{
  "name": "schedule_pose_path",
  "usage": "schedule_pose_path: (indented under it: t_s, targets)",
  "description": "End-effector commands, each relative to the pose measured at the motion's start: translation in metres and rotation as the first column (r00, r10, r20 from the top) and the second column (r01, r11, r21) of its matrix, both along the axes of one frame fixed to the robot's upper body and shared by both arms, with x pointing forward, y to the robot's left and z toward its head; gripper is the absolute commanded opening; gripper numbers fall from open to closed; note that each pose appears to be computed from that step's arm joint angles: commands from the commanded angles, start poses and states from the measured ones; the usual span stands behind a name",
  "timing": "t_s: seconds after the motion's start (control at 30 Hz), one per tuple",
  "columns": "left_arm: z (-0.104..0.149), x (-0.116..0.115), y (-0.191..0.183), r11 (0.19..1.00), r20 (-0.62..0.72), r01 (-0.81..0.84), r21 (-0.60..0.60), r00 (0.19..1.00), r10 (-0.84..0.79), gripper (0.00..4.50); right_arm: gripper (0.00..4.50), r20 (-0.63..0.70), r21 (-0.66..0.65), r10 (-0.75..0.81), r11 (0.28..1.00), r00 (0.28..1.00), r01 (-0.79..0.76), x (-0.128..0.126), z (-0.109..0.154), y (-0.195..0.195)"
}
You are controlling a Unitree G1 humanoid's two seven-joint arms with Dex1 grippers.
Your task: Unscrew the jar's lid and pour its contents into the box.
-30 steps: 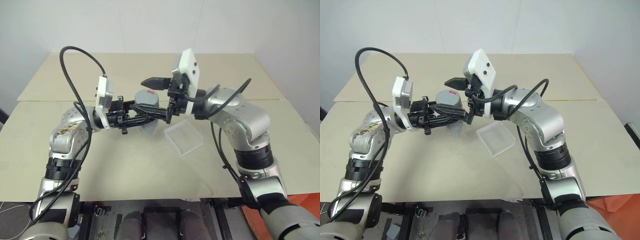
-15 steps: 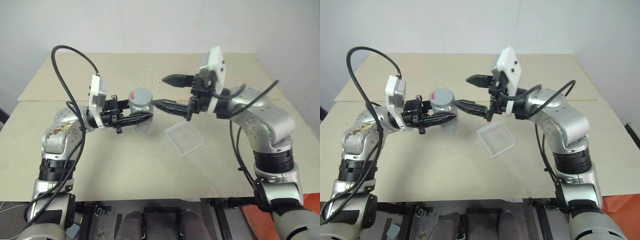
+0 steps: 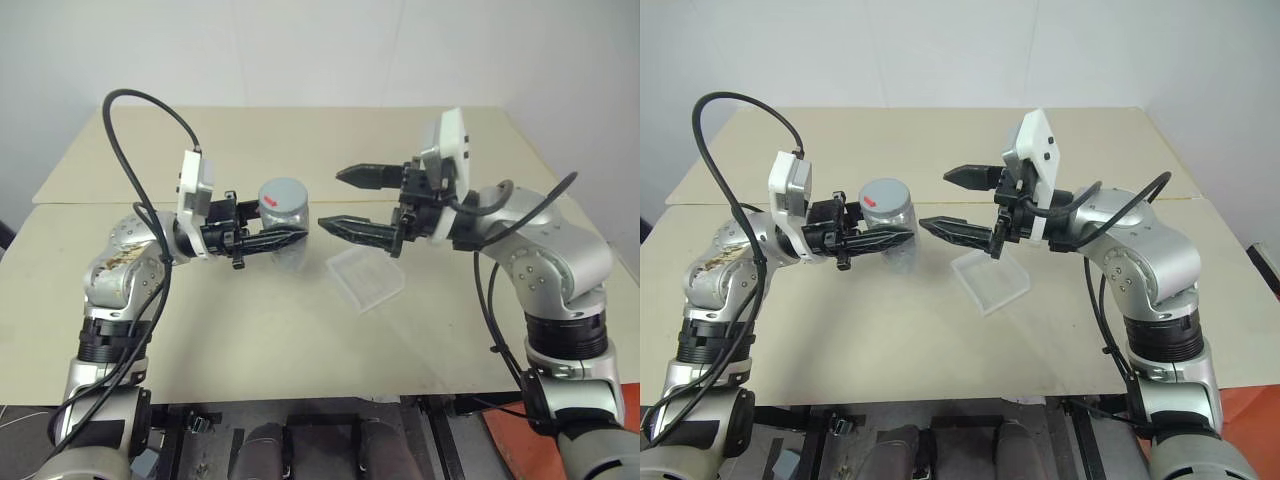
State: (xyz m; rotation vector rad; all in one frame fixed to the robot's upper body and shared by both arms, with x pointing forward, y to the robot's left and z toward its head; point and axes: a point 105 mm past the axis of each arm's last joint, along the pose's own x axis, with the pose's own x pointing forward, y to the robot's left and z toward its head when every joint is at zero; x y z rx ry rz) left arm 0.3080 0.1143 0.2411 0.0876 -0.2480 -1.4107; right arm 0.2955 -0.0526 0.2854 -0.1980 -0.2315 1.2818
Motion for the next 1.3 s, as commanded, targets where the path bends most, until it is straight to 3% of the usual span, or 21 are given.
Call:
schedule_pose_path:
  t_s: [0.03,0.6,0.7,0.8,0.83,1.17,1.3]
  targets:
    - [0.01,-0.003,-0.003,1.0,0.056,0.005,-0.005,0.998,-0.005,2.02,4.45,0.066,0.016,0.04,0.999,0.997,-0.042,-0.011,0.016,0.013]
    - [0.008,-0.005,-0.003,1.0,0.059,0.007,0.001,0.998,-0.007,2.02,4.45,0.012,0.0,0.071,0.998,0.997,-0.071,-0.006,0.01,0.047]
    - [0.008,-0.005,-0.003,1.0,0.059,0.006,0.002,0.998,-0.006,2.02,3.87,-0.001,-0.004,0.073,0.997,0.997,-0.073,-0.006,0.009,0.047]
    - [0.007,-0.005,-0.003,1.0,0.059,0.005,0.004,0.998,-0.005,2.02,2.87,-0.009,0.002,0.075,0.997,0.997,-0.075,-0.006,0.01,0.047]
    - [0.007,-0.005,-0.002,1.0,0.059,0.005,0.005,0.998,-0.005,2.02,2.75,-0.014,0.011,0.078,0.997,0.997,-0.078,-0.006,0.012,0.046]
    - [-0.008,-0.005,-0.002,0.999,0.041,-0.005,0.044,0.999,0.003,2.02,2.75,-0.15,0.214,0.11,0.974,0.983,-0.076,-0.005,0.052,0.025]
    - [-0.007,-0.001,-0.002,0.999,0.048,-0.031,0.036,0.998,0.029,2.02,2.75,-0.097,0.184,-0.104,0.976,0.99,0.12,0.016,0.046,0.005]
